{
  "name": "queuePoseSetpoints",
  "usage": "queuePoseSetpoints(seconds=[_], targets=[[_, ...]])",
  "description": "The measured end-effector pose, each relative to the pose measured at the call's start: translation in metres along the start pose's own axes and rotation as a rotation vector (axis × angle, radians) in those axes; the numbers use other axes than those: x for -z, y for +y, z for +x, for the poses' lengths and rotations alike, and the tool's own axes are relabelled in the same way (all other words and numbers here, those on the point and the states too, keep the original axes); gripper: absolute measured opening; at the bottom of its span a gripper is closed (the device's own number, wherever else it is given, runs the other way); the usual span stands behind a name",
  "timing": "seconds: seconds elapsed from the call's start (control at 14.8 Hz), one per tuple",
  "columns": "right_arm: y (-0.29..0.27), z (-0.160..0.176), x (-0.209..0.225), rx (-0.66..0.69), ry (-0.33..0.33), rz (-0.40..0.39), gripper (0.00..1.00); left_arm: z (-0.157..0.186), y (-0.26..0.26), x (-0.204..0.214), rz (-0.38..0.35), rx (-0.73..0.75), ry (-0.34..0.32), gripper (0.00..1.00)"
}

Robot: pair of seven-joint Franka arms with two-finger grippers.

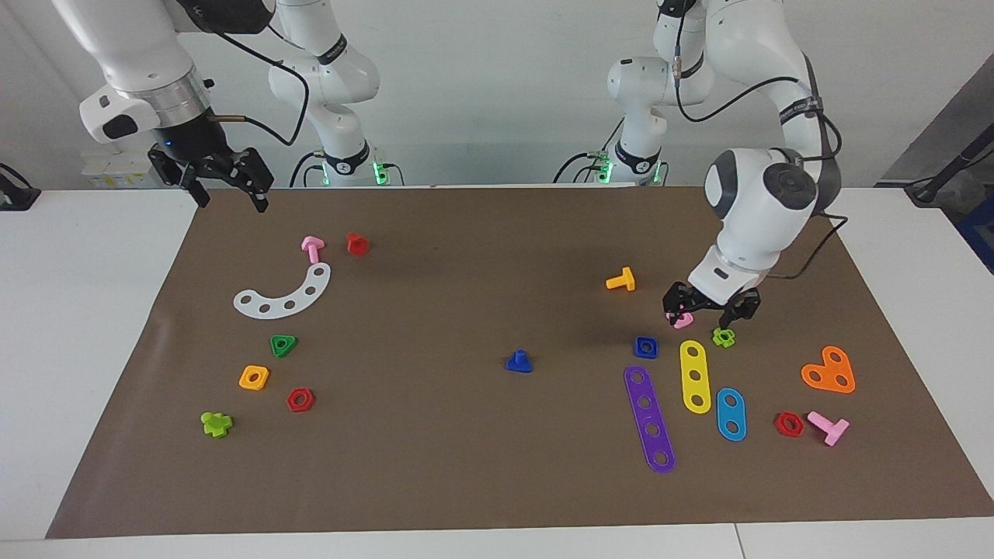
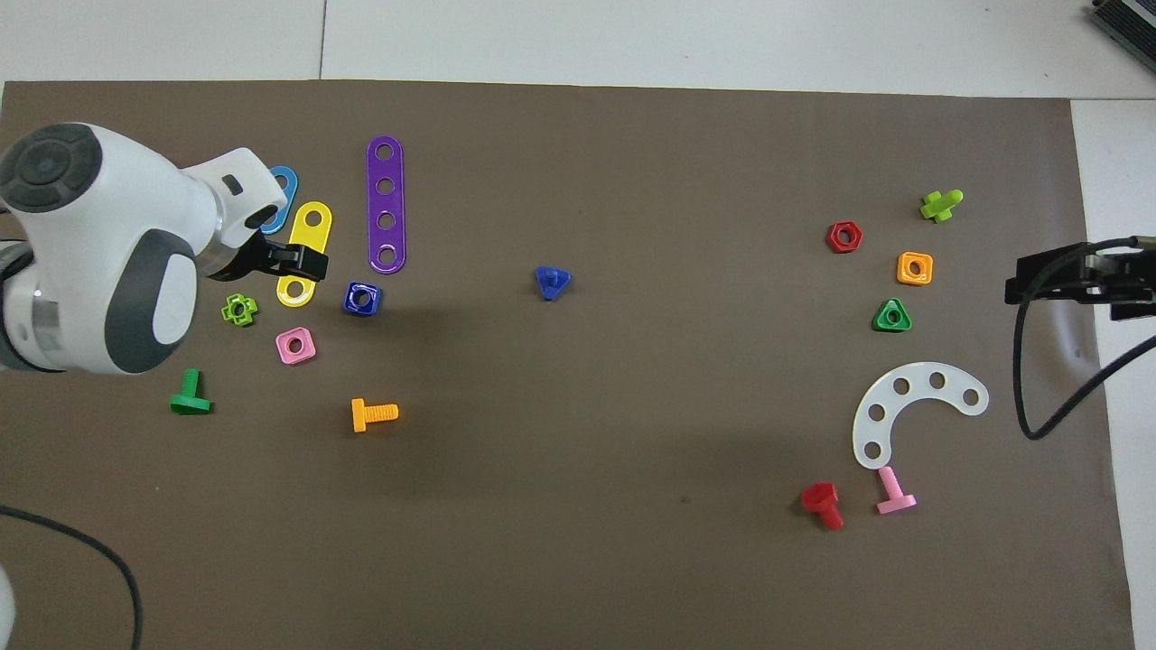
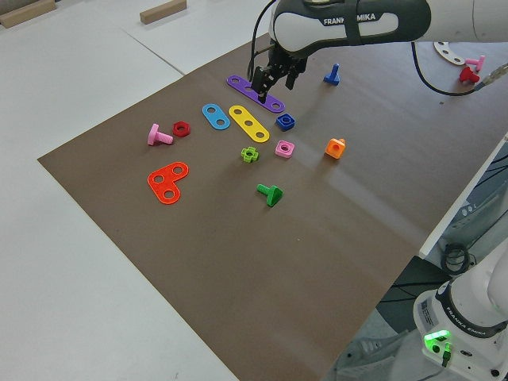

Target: Unscrew and place screws in storage area

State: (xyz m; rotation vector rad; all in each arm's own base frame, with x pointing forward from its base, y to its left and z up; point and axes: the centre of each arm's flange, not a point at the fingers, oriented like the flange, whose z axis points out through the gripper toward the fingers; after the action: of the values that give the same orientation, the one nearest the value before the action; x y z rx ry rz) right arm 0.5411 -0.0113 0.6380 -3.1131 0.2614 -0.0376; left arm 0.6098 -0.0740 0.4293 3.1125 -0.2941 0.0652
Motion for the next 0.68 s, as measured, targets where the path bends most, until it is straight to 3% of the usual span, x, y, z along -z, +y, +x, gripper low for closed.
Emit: queuePoseSetpoints(seconds=[0.34,0.68], targets=[[0.004,0.001,0.000,-0.007,0.000,0.000,1.00,-0.031,-0.065,0.054,0.004,0.031,-0.010,1.00],[0.003,-0.001,-0.001,-0.006,-0.008,-0.001,1.00,-0.050,-0.063,0.133,-0.001,0.049,-0.040,1.00]])
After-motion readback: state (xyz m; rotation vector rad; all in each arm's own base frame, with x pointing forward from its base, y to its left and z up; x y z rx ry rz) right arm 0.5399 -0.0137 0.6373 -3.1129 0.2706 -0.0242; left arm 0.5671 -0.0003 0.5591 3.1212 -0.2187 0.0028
